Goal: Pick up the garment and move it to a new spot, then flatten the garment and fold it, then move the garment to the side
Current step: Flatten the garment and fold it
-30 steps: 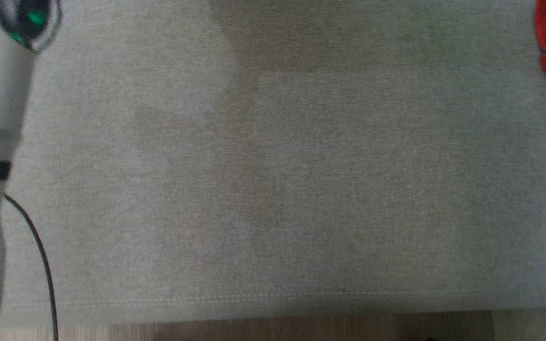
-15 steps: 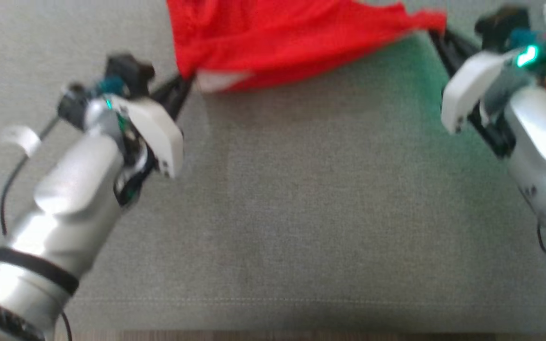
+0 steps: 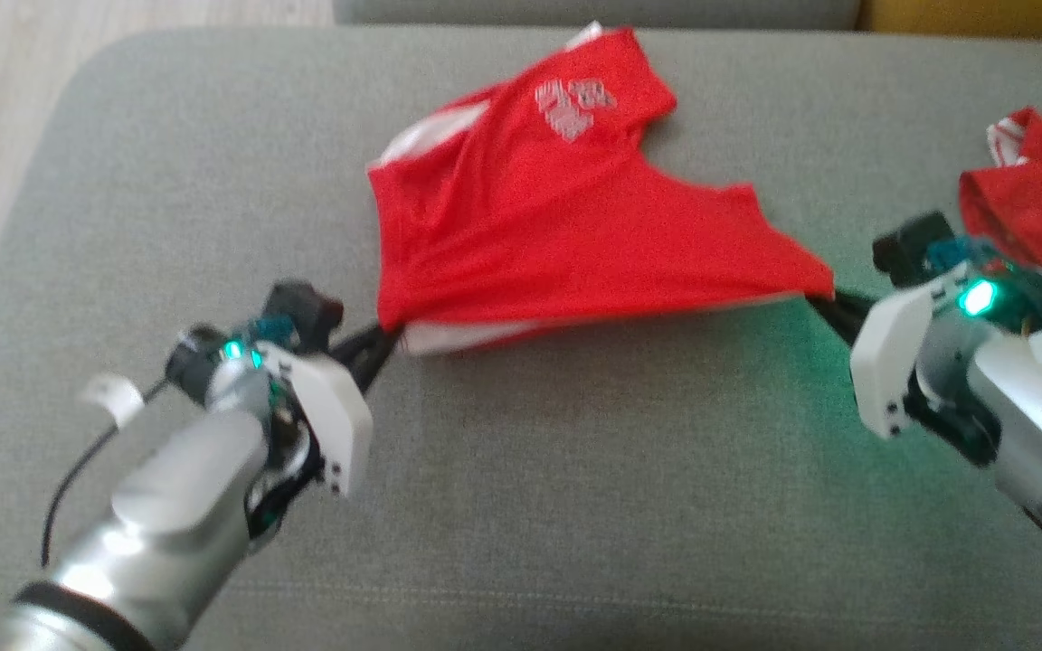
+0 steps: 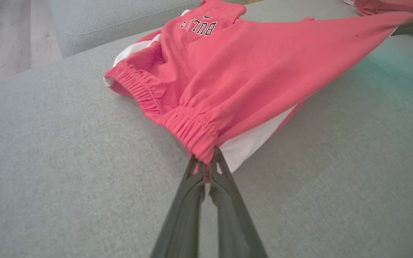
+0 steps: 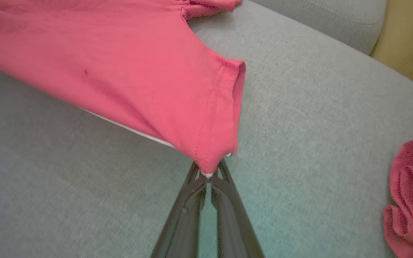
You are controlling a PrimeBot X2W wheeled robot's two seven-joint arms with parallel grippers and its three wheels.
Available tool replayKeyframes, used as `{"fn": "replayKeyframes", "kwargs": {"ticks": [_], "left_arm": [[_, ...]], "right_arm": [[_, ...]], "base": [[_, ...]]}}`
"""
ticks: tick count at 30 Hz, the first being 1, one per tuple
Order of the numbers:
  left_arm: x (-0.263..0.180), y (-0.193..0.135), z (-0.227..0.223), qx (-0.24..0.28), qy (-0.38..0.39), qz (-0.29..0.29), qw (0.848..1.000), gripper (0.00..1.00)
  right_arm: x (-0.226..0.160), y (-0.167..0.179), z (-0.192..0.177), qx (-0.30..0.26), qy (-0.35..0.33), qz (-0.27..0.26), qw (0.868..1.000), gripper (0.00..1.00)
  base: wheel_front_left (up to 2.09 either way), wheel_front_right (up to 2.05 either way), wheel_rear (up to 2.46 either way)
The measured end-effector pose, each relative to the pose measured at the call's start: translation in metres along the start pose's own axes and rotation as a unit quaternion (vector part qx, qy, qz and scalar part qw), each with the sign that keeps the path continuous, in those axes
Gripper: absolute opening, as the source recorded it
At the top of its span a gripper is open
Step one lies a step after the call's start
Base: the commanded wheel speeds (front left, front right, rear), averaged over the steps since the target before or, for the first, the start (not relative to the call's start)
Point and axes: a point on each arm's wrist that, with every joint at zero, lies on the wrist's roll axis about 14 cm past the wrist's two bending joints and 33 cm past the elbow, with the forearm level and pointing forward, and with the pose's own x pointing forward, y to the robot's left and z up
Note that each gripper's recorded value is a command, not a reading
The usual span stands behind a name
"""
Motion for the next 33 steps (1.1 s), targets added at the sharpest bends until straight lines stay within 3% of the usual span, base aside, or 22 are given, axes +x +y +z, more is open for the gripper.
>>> {"fn": "replayKeyframes", "kwargs": {"ticks": [15, 27, 33], "left_arm": [[-0.036, -0.055, -0.016, -0.019, -0.008, -0.036, 0.999, 0.0], [-0.058, -0.111, -0.032, -0.05, 0.019, -0.097, 0.994, 0.0], [-0.063, -0.13, -0.027, -0.056, 0.016, -0.118, 0.991, 0.0]], "right_arm": [[-0.056, 0.015, -0.053, 0.025, 0.098, 0.026, 0.995, 0.0], [-0.098, 0.016, -0.099, 0.052, 0.184, 0.036, 0.981, 0.0], [-0.108, 0.017, -0.103, 0.06, 0.198, 0.045, 0.977, 0.0]], "base": [[0.0, 0.0, 0.0], [0.0, 0.0, 0.0], [0.0, 0.0, 0.0]]}}
